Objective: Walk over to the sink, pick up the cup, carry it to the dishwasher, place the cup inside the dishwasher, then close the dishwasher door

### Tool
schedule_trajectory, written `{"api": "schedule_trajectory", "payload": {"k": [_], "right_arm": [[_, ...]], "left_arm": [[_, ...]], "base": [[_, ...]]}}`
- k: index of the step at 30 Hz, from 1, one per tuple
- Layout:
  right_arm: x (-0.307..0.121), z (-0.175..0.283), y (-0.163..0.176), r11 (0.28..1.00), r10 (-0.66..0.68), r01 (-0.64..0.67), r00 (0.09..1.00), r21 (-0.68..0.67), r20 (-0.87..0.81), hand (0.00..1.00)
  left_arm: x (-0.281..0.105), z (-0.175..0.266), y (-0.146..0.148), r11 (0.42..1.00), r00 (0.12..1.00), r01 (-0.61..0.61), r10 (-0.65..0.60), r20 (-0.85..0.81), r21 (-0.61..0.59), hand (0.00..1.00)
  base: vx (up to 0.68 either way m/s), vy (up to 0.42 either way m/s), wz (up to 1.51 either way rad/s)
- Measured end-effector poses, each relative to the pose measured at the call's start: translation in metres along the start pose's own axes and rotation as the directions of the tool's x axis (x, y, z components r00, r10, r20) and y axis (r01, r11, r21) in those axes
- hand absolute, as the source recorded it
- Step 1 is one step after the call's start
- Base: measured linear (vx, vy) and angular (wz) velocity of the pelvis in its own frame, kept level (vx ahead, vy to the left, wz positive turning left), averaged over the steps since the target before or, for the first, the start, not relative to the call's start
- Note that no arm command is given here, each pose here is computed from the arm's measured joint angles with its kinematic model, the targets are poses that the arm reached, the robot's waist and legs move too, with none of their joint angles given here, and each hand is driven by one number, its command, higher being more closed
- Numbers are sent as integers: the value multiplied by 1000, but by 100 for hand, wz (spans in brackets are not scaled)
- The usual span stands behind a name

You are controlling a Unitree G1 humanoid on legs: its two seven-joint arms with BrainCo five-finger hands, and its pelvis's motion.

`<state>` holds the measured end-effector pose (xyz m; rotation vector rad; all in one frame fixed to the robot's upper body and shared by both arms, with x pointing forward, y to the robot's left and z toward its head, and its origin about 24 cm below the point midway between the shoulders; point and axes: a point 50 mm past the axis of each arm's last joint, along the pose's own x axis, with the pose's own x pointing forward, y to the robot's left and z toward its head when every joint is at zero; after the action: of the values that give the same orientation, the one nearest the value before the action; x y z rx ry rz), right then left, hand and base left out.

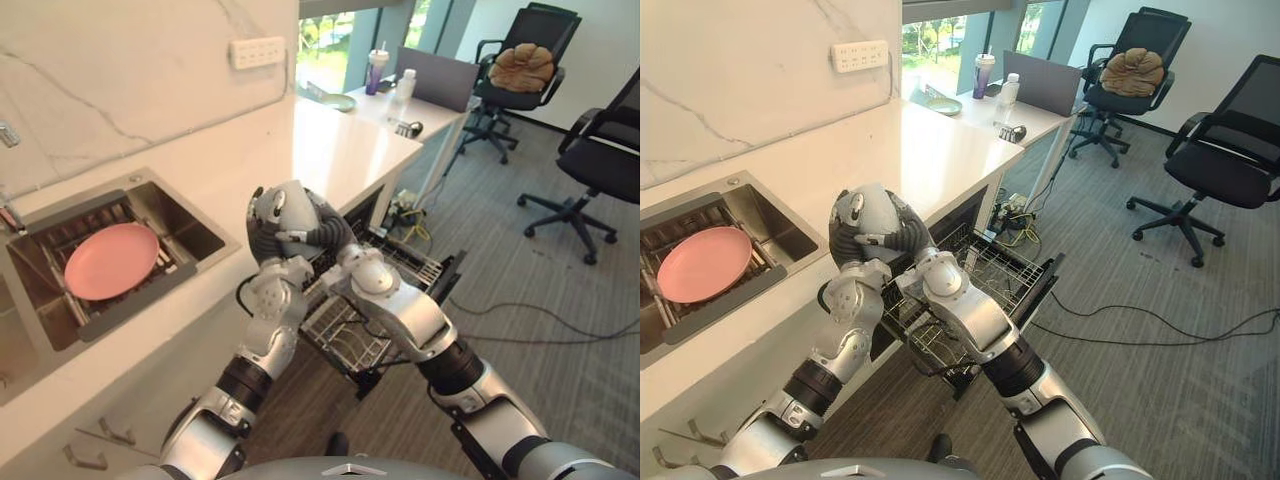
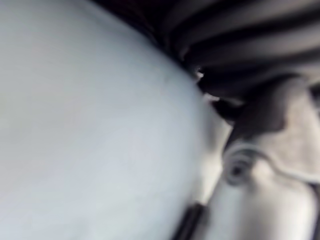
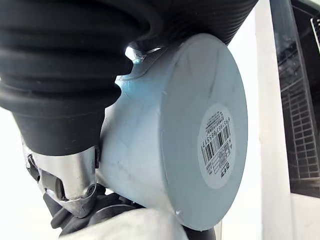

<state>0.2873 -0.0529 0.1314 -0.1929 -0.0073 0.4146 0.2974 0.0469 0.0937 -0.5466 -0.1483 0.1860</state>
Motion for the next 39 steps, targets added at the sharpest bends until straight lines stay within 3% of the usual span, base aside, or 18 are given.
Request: {"api": "schedule_trajectory", "payload": {"k": [2, 3, 11, 16, 22, 24, 25, 27, 29, 36, 39], "right_arm": [[-2, 4, -1, 1000, 1, -1, 1000, 21, 27, 100], [-4, 9, -1, 999, 6, -8, 999, 38, 51, 100], [-16, 11, -8, 984, 33, -49, 995, 171, 97, 100], [-21, 4, -10, 946, 56, -77, 996, 314, 76, 100], [-24, -6, -13, 912, 64, -76, 997, 403, 43, 100], [-19, -18, -11, 875, 91, -85, 996, 476, 10, 100], [-18, -22, -10, 862, 95, -81, 995, 500, -3, 100], [-17, -40, -9, 814, 108, -48, 992, 579, -71, 100], [-18, -49, -7, 783, 123, -39, 988, 621, -94, 100], [-17, -52, -5, 691, 49, 7, 997, 722, -56, 100], [-18, -49, -6, 625, -35, 23, 999, 781, -1, 100]], "left_arm": [[0, 6, -3, 999, 999, 26, -27, 35, 28, 100], [0, 12, -4, 997, 996, 45, -49, 70, 58, 0], [-5, 22, -15, 961, 973, 146, -182, 140, 234, 0], [-6, 19, -11, 884, 943, 217, -299, 146, 414, 0], [-7, 18, -3, 696, 899, 195, -409, 159, 691, 0], [-4, 17, 5, 572, 882, 178, -453, 128, 800, 0], [-3, 15, 7, 537, 879, 177, -464, 113, 825, 0], [-2, 6, 15, 398, 865, 184, -499, 44, 899, 0], [-3, 3, 18, 343, 857, 193, -516, 13, 919, 0], [-7, 6, 8, 331, 830, 198, -557, 22, 923, 0], [-13, 8, -5, 364, 813, 215, -581, 41, 906, 0]], "base": [[-20, 63, 3], [-23, 58, 0], [-27, 43, 6], [-1, 63, 2], [0, 73, 1], [-15, 65, 5], [-8, 49, 9], [13, 34, 8], [30, 28, 10], [23, 29, 0], [13, 47, -4]]}}
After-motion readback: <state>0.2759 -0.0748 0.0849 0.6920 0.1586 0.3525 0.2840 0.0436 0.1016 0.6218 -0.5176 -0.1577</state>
